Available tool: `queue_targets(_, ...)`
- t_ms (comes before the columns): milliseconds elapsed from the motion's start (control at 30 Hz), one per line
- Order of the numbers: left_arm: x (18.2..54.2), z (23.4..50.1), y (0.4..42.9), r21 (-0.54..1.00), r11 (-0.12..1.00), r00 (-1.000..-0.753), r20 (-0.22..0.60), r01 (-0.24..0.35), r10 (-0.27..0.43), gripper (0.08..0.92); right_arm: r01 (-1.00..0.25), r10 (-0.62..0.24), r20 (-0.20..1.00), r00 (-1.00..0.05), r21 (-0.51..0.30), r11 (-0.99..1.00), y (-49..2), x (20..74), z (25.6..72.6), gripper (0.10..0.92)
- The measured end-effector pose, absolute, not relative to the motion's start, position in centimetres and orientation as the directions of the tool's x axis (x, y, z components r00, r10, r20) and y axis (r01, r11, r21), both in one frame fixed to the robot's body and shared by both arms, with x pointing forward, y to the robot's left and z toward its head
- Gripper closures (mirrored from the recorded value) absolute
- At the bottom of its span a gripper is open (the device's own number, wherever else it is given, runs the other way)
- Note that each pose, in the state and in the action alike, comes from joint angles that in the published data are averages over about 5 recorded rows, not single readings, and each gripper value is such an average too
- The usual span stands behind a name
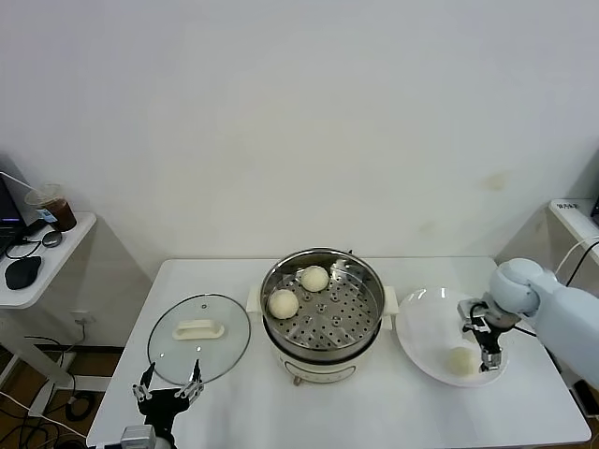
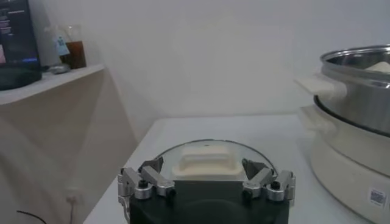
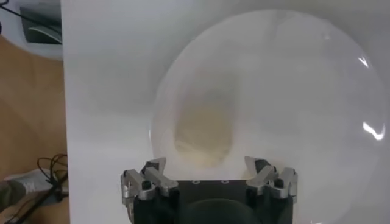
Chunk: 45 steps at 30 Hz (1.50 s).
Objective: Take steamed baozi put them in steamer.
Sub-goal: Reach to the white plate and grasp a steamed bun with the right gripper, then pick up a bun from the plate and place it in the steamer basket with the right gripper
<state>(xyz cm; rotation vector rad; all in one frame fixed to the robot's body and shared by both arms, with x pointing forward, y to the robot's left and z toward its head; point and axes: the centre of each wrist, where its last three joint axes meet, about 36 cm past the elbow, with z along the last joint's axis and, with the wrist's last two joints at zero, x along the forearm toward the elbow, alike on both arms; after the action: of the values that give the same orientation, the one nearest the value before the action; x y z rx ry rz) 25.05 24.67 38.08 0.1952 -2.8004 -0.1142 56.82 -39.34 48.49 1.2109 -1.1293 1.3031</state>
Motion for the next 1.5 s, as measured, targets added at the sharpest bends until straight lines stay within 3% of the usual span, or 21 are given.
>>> queue_targets(800,25.1,37.8,24.6,0.103,0.987,-0.934,0.323,-0.123,-0.151,0.177,-0.999,0.062,0.998,0.006,0.008,-0.046,-39.5,56.8,45.7,0.204)
queue_targets(1233,25.2,37.6,24.5,0.101,0.987,-0.933,0.326,-0.125,-0.151,0.177,-1.0,0.049,0.999,-0.002,0.0,-0.025,-39.7,57.2,45.8,0.504)
queue_targets(1500,25.4,37.6,24.1,0.096,0.987,-0.935,0.322,-0.126,-0.151,0.177,-1.0,0.038,0.999,-0.016,-0.015,-0.013,-40.1,57.7,47.4,0.546)
